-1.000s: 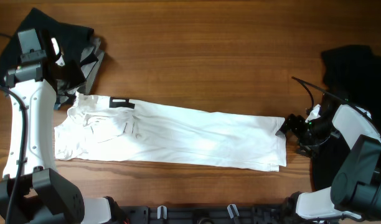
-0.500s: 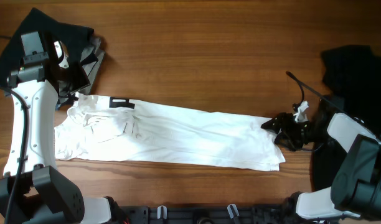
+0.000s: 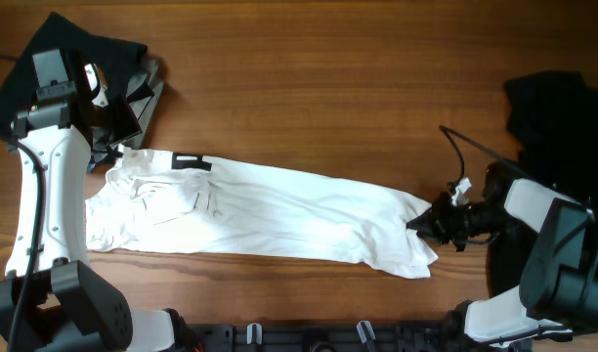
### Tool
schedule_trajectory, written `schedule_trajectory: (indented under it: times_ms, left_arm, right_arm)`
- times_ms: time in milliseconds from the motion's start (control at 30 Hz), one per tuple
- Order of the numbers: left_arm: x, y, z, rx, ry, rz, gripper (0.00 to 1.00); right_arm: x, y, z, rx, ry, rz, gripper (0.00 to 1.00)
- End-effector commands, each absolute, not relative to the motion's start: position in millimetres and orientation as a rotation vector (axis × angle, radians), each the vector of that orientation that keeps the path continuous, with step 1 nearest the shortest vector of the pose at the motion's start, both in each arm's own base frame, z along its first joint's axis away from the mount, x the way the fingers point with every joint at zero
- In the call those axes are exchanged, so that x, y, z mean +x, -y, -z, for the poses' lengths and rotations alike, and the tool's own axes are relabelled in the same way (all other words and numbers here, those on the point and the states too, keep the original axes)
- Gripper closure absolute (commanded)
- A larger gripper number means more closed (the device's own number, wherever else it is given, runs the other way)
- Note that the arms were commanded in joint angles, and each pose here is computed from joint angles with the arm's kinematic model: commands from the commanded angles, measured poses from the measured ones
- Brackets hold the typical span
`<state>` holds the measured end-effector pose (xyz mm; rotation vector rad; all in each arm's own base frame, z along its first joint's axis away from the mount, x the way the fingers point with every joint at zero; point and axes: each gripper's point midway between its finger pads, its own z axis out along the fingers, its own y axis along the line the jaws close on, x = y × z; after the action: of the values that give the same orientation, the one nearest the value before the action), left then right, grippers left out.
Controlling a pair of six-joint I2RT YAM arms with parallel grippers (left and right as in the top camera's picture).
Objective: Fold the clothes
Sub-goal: 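Lift the shirt's right end with the right gripper and fold it leftward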
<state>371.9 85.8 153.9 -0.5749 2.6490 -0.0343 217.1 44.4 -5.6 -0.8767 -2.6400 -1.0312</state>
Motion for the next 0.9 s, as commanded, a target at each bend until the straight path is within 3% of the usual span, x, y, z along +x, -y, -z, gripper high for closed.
schedule_trajectory:
  times_ms: [0, 67, 233, 433, 667, 867]
  left_arm:
    - [371, -83, -147, -0.554, -2.669, 0.051, 0.52]
    - [372, -84, -147, -0.553, -2.667, 0.051, 0.52]
    - [372, -83, -147, -0.554, -2.667, 0.051, 0.51]
    - [372, -83, -147, -0.554, -2.667, 0.052, 0.51]
    - [372, -83, -147, -0.554, -2.667, 0.052, 0.5]
    - [371, -83, -147, -0.555, -2.671, 0.052, 0.49]
  right_arm:
    - [260, -4, -4, -0.922, 2.789, 0.901, 0.96]
    - [289, 30, -28, -1.029, 2.851, 0.841, 0.96]
    - [314, 111, -84, -1.214, 2.972, 0.459, 0.96]
    - [335, 120, -125, -1.198, 3.065, 0.428, 0.96]
    - [363, 12, -141, -0.763, 3.117, 0.808, 0.96]
    - [342, -129, -140, -0.352, 3.063, 0.801, 0.95]
